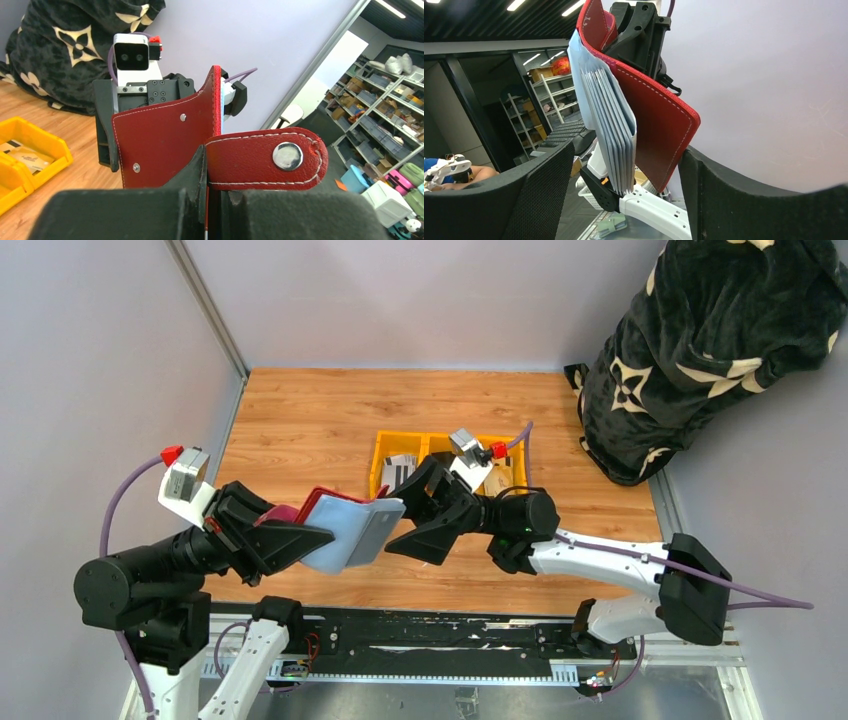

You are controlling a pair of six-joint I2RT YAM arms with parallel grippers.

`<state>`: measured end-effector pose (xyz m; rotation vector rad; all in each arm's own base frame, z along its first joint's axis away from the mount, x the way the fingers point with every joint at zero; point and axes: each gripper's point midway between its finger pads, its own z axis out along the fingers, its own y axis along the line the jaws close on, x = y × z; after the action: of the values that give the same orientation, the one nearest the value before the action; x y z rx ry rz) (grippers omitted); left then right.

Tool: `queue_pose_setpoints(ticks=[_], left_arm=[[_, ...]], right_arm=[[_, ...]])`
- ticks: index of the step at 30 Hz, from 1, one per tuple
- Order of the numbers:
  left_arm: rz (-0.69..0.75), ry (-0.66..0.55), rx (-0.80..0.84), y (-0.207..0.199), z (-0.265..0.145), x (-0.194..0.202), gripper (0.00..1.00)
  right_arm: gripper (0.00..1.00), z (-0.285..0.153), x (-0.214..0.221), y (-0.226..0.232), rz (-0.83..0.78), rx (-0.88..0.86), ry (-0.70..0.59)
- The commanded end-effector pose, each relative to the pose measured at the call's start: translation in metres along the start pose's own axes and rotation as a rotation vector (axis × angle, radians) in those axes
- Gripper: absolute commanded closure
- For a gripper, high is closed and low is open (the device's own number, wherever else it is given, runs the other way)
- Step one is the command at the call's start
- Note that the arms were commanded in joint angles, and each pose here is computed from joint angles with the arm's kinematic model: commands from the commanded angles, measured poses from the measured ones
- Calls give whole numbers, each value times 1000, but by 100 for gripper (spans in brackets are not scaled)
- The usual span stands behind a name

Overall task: Take the credit cards out of the card holder
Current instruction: Remove the credit card from the card holder.

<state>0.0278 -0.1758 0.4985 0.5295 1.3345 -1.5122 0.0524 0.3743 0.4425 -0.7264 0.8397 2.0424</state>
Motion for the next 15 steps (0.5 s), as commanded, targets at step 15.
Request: queue_pose_setpoints(ticks=[15], left_arm=[[6,5,24,-8,5,-11,100]], right_arm=[[17,15,18,-21,80,-15,-26]])
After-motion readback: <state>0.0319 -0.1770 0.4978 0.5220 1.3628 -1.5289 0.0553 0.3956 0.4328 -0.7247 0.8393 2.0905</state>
